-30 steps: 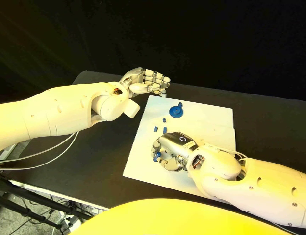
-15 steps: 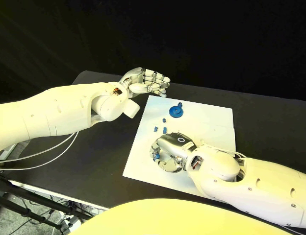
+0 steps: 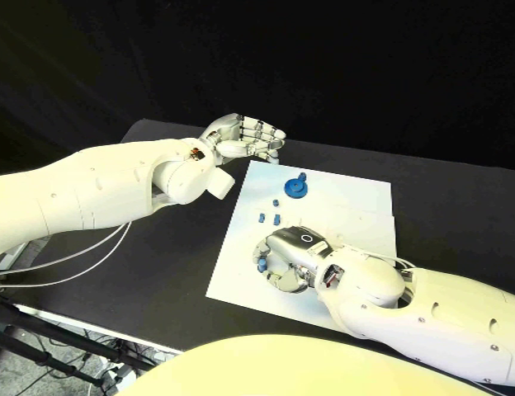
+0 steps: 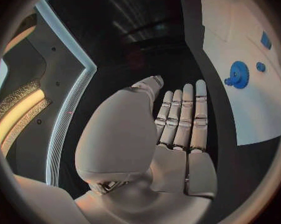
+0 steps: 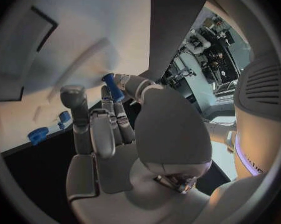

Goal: Assemble the parts on the task board

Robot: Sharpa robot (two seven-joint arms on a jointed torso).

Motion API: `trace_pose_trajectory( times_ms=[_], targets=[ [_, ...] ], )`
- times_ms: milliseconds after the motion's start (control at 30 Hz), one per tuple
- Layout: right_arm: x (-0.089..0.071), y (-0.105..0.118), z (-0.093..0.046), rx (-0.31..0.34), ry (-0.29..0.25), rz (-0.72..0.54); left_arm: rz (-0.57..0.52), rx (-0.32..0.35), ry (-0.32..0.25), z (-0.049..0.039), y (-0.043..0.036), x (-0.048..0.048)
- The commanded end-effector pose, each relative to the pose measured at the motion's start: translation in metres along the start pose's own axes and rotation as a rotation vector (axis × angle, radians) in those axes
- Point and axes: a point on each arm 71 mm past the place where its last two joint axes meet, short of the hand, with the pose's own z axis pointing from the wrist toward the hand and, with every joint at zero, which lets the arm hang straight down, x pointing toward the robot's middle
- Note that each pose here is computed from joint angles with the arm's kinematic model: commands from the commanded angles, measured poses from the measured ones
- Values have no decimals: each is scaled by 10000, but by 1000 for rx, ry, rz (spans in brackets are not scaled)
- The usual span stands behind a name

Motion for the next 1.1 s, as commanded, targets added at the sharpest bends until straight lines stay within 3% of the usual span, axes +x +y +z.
trace_pose_trajectory(
  times_ms=[33,400,633,833,967,1100],
  targets=[
    [-5,5,-5,-11,-7,11,-8,6,19,3,-12,21],
    [-73,-57,-117,5,-65,76,-6,2,19,-5,-9,9],
    [-261,-150,-280,21,-119,182,-5,2,17,-11,-8,-1],
    [-599,-473,-529,96,-203,312,-4,2,12,-24,-8,-21],
    [-825,-802,-790,206,-253,406,-1,4,4,-43,-6,-47],
    [-946,-1068,-1077,317,-292,448,1,5,-2,-58,-4,-64]
  ],
)
